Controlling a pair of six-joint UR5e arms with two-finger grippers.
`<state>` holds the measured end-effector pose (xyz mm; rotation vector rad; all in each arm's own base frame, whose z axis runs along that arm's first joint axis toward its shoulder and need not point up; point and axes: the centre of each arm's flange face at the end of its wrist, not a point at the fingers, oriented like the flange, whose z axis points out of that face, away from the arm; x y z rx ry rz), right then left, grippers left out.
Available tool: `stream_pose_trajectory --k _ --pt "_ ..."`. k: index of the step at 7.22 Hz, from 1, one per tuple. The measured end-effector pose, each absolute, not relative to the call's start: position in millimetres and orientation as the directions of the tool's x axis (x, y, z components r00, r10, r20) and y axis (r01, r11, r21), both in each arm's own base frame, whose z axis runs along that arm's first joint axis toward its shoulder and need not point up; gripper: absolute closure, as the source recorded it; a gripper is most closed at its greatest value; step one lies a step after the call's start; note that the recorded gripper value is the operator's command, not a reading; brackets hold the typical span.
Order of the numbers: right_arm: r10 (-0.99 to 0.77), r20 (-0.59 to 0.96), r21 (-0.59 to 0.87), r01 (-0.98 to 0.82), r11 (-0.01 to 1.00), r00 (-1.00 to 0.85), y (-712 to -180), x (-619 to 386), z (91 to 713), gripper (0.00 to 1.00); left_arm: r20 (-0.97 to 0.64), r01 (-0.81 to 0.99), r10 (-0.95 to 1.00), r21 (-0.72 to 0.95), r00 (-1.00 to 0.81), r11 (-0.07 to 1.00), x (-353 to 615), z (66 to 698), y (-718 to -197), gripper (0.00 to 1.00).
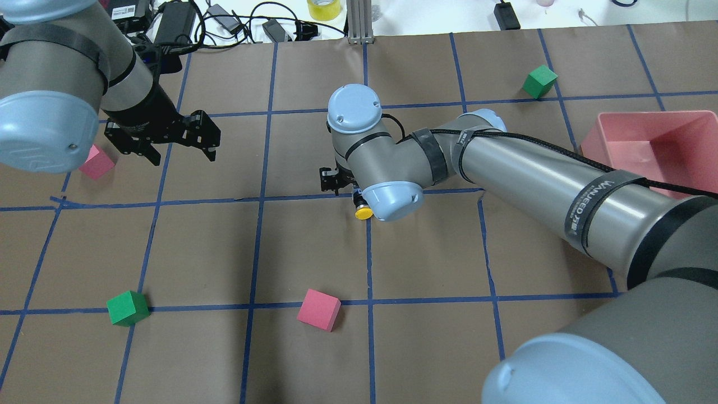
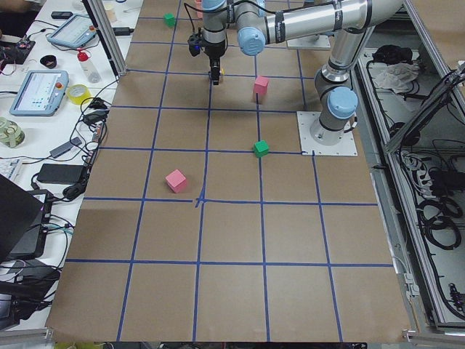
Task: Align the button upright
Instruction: 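Set the button down on the table, open and raise the right gripper, then reach the left gripper to the button and grasp its body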
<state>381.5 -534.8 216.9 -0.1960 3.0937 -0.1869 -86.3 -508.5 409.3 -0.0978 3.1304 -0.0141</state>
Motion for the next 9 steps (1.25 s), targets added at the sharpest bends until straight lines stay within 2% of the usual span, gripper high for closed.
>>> stream_pose_trajectory --k 2,6,9 --pt "-0.113 -0.017 -0.138 -0.109 0.984 -0.993 -551.1 339.5 261.6 0.0 -0.013 -0.078 -0.078 0.006 -0.997 0.997 -86.6 404.0 -506.8 0.0" --pt "-0.093 0.01 -0.033 -0.093 0.995 -0.996 -564.0 164.0 377.5 0.0 0.054 -0.158 -0.158 0.014 -0.986 0.987 -113.5 377.9 -500.1 0.0" --pt "-0.071 0.016 0.033 -0.07 0.997 -0.997 -549.0 138.5 489.0 0.0 0.125 -0.236 -0.222 -0.11 -0.967 0.966 -192.1 327.7 -495.1 0.0"
